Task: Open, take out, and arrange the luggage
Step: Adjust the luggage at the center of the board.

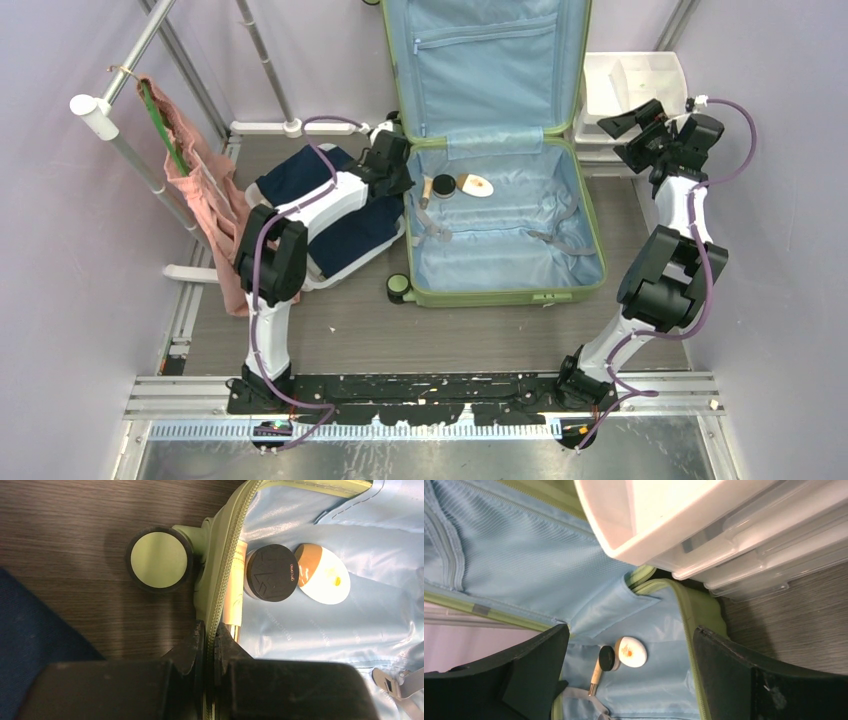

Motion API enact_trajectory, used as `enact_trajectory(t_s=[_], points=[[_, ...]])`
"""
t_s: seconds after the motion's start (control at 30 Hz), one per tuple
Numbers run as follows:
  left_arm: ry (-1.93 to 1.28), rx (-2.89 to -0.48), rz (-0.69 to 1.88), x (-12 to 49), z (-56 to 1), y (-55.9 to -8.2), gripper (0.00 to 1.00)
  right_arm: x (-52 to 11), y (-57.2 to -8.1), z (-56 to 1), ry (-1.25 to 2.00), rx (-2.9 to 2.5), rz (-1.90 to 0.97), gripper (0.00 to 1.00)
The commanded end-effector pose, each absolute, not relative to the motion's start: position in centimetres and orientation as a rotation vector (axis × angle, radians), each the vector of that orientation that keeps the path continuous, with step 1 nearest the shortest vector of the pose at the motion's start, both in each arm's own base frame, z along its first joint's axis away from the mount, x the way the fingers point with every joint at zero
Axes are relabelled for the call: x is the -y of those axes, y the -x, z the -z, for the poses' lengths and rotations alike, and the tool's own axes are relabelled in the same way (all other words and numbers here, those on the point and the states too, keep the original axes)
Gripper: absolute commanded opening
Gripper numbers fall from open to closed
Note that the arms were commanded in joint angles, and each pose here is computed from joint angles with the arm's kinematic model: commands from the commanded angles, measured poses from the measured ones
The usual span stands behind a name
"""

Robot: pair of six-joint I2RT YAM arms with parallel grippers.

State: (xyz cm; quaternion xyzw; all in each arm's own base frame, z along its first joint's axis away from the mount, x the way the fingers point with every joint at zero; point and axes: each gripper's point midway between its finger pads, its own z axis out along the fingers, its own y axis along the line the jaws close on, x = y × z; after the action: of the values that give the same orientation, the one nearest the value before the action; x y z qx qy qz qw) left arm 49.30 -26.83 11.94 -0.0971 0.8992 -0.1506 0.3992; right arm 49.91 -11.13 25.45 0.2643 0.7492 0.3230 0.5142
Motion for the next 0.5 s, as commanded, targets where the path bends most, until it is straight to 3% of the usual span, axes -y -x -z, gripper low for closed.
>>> enact_trajectory(t_s=[0.0, 0.37, 0.4, 0.47], points=[[0.487, -2.177, 0.117, 17.4, -13.6, -50.3, 0.00, 12.8, -51.0, -27.3, -0.642, -1.722, -0.710, 1.00], [0.543, -2.157, 0.141, 16.3, -13.9, -49.9, 0.01, 15.5, -52.1, -26.5, -0.830, -1.631, -0.641, 1.00], [0.539, -2.152, 0.166, 16.5, -14.3, -50.0, 0.03, 15.8, -52.3, -26.3, -0.851, -1.619, -0.640, 1.00], [0.539, -2.141, 0.225, 17.1, -15.4, -50.2, 0.22, 16.4, -52.6, -26.0, -0.888, -1.606, -0.631, 1.00]])
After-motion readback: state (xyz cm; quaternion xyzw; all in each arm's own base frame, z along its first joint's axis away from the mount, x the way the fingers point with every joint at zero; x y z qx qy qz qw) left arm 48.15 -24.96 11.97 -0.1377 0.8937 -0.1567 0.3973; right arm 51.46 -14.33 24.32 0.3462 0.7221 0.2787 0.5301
